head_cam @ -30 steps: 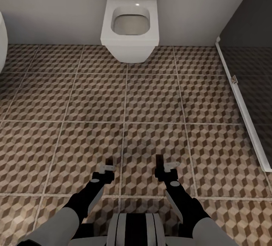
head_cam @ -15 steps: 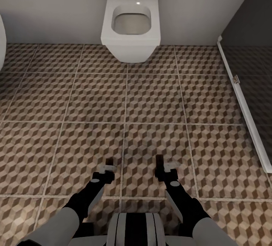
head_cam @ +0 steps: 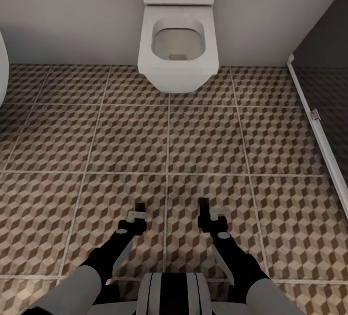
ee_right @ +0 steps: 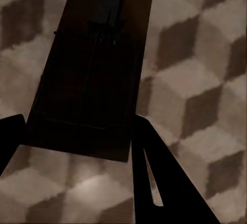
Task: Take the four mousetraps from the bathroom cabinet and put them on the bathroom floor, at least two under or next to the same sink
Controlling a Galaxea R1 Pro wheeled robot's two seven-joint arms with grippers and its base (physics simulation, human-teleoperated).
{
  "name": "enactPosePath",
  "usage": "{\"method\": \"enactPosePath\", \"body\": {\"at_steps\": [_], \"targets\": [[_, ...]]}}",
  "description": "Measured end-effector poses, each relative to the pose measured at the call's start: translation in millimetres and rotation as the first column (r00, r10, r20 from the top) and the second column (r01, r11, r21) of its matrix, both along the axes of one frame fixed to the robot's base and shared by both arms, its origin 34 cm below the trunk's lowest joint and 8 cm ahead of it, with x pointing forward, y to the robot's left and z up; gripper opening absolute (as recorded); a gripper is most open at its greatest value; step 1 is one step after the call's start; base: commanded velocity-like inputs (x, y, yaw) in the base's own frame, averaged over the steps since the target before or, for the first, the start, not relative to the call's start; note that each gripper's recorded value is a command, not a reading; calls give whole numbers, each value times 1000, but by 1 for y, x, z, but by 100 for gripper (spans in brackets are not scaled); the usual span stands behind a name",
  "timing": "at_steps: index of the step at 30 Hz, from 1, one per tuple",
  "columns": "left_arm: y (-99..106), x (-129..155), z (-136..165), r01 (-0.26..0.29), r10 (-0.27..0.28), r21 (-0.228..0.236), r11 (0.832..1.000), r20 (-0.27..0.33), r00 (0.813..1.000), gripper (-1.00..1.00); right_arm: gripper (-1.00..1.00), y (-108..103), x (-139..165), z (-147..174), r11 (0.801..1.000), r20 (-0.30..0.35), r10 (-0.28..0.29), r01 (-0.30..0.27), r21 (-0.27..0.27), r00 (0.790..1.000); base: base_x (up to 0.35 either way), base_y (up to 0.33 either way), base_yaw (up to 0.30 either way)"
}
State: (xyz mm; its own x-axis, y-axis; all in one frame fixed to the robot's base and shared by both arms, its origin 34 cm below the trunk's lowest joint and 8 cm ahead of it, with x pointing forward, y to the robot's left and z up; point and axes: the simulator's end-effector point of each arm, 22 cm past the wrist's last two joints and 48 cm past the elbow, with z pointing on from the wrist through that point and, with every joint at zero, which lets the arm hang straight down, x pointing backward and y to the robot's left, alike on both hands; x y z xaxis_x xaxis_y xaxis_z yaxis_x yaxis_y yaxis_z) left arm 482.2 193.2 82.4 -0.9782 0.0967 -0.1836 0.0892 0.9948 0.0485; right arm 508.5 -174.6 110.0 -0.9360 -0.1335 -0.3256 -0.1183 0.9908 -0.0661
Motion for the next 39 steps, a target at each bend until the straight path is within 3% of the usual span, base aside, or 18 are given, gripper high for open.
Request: {"method": "enactPosePath", "body": {"at_steps": [25,39], "targets": [[-6,-1,0,0,0,-8,1000,-2,1000,-100,-100,-7,-16,-8,1000,-35,13,-13,-14,999,322,5,0],[-7,0,0,-1,1,-12,1000,-1,1000,-100,-100,-11,-22,-11,996,-48,69,-71,-46,996,29,0,0]]}}
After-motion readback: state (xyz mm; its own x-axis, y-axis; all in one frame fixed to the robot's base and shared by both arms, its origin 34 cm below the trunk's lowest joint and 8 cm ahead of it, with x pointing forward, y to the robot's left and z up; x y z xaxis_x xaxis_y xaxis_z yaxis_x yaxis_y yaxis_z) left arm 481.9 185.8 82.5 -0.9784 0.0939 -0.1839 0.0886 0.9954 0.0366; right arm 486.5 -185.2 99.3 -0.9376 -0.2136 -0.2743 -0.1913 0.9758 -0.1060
